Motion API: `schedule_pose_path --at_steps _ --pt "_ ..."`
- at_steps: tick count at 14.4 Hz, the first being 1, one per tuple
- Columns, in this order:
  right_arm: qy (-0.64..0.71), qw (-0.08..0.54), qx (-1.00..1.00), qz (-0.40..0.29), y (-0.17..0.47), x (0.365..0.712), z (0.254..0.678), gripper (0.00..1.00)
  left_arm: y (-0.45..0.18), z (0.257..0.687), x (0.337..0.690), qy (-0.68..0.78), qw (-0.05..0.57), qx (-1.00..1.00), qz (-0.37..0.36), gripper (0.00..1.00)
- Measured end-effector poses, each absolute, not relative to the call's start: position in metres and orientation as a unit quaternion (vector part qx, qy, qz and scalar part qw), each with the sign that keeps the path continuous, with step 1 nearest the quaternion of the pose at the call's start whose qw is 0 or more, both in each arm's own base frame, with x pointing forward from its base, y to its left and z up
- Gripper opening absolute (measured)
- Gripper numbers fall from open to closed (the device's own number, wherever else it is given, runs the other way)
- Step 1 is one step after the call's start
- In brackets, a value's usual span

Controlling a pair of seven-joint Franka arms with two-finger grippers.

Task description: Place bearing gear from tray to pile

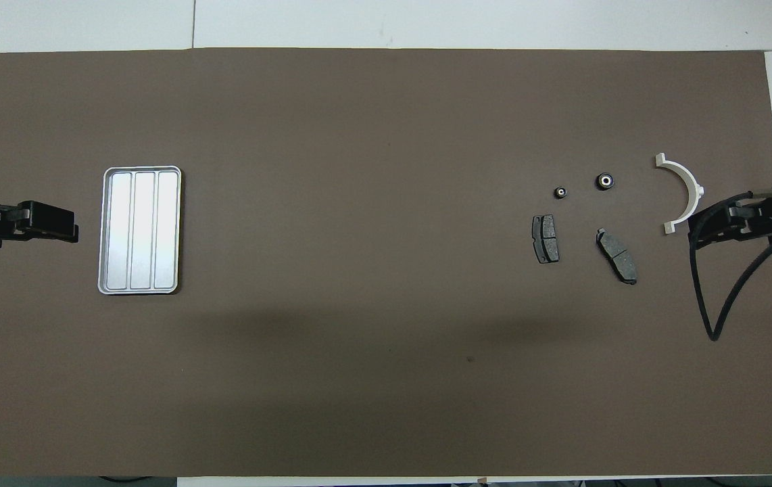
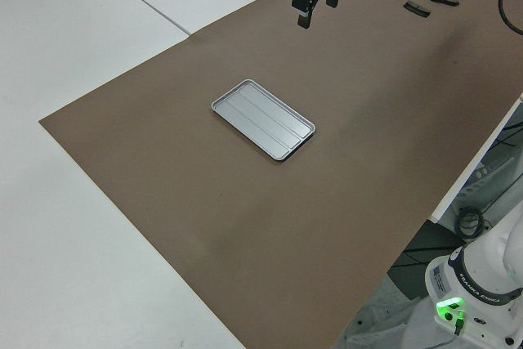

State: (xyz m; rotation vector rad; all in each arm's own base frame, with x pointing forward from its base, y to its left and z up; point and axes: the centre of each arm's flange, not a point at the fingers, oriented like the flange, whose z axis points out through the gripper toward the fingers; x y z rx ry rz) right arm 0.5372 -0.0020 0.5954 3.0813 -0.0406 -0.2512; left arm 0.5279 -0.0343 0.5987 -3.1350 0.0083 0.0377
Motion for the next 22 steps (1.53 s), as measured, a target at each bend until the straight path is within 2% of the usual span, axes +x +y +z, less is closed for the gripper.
schedule_pose_path --at_steps 5,10,22 --pt "-0.014 0.019 0.997 -0.077 -0.001 0.538 0.596 1.0 -0.034 0.599 0.528 0.003 0.003 -1.0 0.012 1.0" --pt "-0.015 0.007 0.999 -0.033 0.001 0.547 0.606 1.0 -0.034 0.599 0.528 0.003 0.003 -1.0 0.012 1.0" --pt "-0.035 0.008 0.999 -0.026 -0.001 0.546 0.61 1.0 -0.034 0.599 0.528 0.003 0.003 -1.0 0.012 1.0"
